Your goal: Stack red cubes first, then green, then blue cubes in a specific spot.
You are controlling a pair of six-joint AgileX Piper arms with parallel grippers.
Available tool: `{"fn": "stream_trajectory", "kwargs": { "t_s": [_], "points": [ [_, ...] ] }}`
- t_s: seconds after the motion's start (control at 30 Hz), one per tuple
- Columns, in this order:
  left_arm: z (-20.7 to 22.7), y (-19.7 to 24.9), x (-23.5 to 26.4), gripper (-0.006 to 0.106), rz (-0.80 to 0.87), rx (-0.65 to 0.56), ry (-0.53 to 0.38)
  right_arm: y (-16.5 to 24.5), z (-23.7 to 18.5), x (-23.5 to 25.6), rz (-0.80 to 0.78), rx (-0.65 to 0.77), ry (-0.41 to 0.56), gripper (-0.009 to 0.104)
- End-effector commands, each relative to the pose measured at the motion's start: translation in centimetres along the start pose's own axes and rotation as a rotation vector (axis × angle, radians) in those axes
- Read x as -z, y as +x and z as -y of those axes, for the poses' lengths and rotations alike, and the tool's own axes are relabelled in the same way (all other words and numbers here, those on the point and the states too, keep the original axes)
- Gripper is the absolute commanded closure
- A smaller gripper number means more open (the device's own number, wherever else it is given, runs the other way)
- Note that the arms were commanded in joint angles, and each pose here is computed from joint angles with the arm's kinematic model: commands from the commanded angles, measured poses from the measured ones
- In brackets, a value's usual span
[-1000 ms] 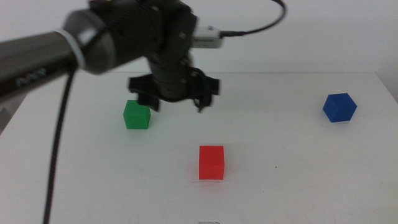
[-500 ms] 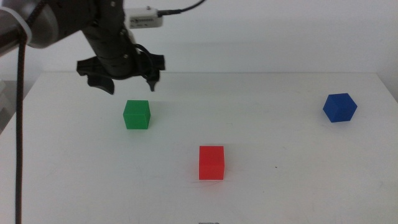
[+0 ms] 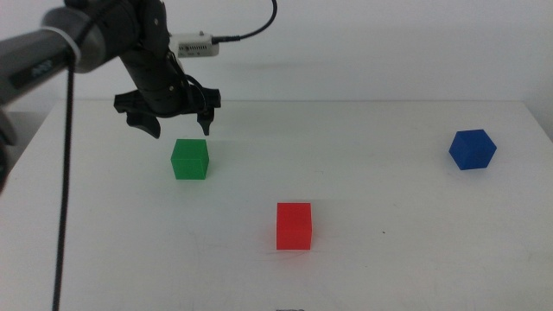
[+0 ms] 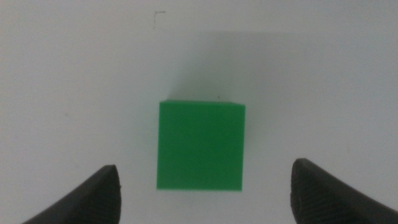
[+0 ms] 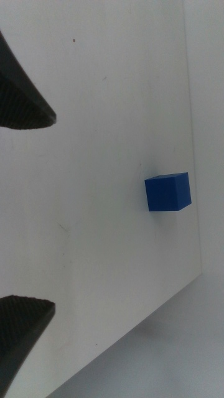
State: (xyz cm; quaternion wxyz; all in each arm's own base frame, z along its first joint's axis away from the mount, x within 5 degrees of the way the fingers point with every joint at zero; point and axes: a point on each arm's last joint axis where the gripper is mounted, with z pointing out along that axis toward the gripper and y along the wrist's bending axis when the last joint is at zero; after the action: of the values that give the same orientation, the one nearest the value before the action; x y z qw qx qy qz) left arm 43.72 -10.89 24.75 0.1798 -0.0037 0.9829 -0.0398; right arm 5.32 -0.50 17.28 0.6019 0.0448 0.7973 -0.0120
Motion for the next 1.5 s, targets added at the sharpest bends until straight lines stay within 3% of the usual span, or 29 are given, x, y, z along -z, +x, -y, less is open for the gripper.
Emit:
{"fn": "stream_trajectory", "kwargs": {
  "t_s": [0.0,0.73,0.97,1.23,1.47],
  "points": [
    [0.4,-1.4,2.8,0.007,0.121,0.0,0.037,-1.3,-0.1,0.4,0.114,0.015,-0.002,0.022],
    [0.0,-1.7,-3.6,0.01,0.061,-0.002,0.018,-1.3,-0.1,0.4,0.114,0.015,-0.002,0.022],
    [0.0,-1.7,-4.2,0.031,0.056,-0.002,0.017,-1.3,-0.1,0.4,0.114,0.015,-0.002,0.022],
    [0.0,-1.6,-3.0,0.067,0.045,-0.01,0.013,-1.3,-0.1,0.4,0.114,0.015,-0.002,0.022],
    [0.7,-0.8,0.9,0.075,0.074,-0.013,0.021,-1.3,-0.1,0.4,0.114,0.015,-0.002,0.022]
  ]
}}
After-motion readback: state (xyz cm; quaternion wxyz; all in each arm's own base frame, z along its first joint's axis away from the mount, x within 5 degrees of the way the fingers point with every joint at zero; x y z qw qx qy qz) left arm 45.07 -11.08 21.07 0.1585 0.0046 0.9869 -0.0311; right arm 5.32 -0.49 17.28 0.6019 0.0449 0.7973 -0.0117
